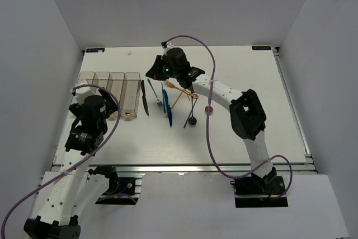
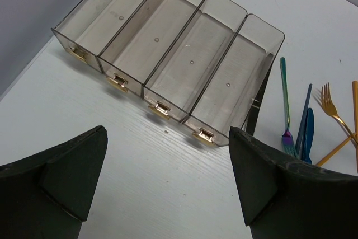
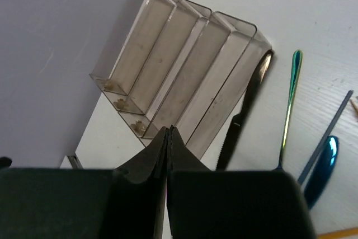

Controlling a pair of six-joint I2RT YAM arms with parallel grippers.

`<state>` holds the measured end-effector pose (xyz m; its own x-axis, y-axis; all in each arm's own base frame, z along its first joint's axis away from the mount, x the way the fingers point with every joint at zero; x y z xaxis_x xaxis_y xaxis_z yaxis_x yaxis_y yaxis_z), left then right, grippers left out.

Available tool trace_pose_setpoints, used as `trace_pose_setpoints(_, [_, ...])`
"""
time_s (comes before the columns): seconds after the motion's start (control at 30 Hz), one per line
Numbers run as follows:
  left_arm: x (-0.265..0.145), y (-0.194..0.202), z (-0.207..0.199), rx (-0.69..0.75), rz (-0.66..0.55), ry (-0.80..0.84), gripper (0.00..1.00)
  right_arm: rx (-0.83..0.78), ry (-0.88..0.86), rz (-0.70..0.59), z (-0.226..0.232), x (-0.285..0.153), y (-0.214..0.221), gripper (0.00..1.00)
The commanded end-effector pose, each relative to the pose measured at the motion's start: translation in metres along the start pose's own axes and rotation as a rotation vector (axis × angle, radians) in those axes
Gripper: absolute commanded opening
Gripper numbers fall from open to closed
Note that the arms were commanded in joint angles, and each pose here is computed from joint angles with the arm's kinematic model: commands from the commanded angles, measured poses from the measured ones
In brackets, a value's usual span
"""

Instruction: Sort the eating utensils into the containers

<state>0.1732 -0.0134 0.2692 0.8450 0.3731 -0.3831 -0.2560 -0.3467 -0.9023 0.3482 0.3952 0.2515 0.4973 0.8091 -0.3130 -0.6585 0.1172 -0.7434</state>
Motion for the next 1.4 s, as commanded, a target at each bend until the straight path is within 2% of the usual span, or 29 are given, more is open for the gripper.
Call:
trace_pose_setpoints(0.0, [-0.003, -0.005, 0.003, -0.020, -0.028, -0.029, 0.98, 0.123, -0.064, -0.091, 0.018, 0.024, -0.017, 0.00])
trace_pose_setpoints(0.27, [-0.002, -0.003, 0.001, -0.014, -0.015, -0.007, 0.98, 0.047, 0.109, -0.084, -0.005, 0.005, 0.008, 0.01])
trace_pose_setpoints(0.37, [0.001, -0.001, -0.002, 0.001, 0.006, 0.008, 0.98, -0.006, 0.200, -0.111, -0.008, -0.008, 0.003, 0.24])
trace_pose_setpoints(0.43, [0.003, 0.001, -0.005, 0.010, 0.022, 0.034, 0.98, -0.049, 0.251, -0.094, -0.013, -0.018, 0.007, 0.32])
trace_pose_setpoints(0.47, [0.005, 0.003, -0.007, 0.022, 0.036, 0.040, 0.98, -0.058, 0.253, -0.116, -0.007, -0.031, 0.001, 0.41])
trace_pose_setpoints(0.53, [0.009, 0.004, -0.011, 0.036, 0.056, 0.054, 0.98, -0.083, 0.284, -0.129, -0.010, -0.046, 0.005, 0.46])
trace_pose_setpoints(0.63, [0.018, 0.007, -0.020, 0.046, 0.120, 0.047, 0.98, -0.143, 0.357, -0.132, -0.017, -0.076, 0.012, 0.71])
trace_pose_setpoints(0.67, [0.021, 0.008, -0.027, 0.028, 0.154, 0.070, 0.98, -0.154, 0.391, -0.124, -0.018, -0.090, 0.014, 0.87])
trace_pose_setpoints(0.7, [0.029, 0.009, -0.037, 0.034, 0.197, 0.076, 0.98, -0.164, 0.431, -0.121, -0.023, -0.098, 0.016, 0.89])
trace_pose_setpoints(0.83, [0.054, 0.014, -0.072, 0.027, 0.272, 0.063, 0.98, -0.145, 0.506, -0.074, -0.040, -0.131, 0.028, 0.89])
trace_pose_setpoints(1.1, [0.110, 0.034, -0.151, 0.055, 0.368, 0.043, 0.97, -0.103, 0.651, -0.073, -0.059, -0.181, 0.050, 0.89])
trace_pose_setpoints(1.13, [0.116, 0.038, -0.159, 0.059, 0.398, 0.059, 0.93, -0.101, 0.658, -0.059, -0.064, -0.184, 0.056, 0.89])
trace_pose_setpoints(1.23, [0.145, 0.050, -0.183, 0.093, 0.448, 0.035, 0.89, -0.094, 0.622, -0.049, -0.070, -0.193, 0.061, 0.88])
trace_pose_setpoints(1.27, [0.158, 0.055, -0.193, 0.107, 0.457, 0.031, 0.81, -0.093, 0.609, -0.052, -0.070, -0.195, 0.061, 0.86])
trace_pose_setpoints(1.37, [0.177, 0.066, -0.202, 0.150, 0.483, -0.015, 0.68, -0.100, 0.613, -0.043, -0.078, -0.201, 0.065, 0.86])
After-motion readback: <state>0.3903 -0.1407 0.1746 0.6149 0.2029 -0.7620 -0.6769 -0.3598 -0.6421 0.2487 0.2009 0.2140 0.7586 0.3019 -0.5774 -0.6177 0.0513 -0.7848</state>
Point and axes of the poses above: each gripper's point midway between its finger pads, its own x axis out along the fingers, its own z axis along the line the jaws close on, y = z × x, the point moved 10 cm from there along -x, back along the fingers, and after that the axes turned 2 degrees about -x, right-handed, at the moved point
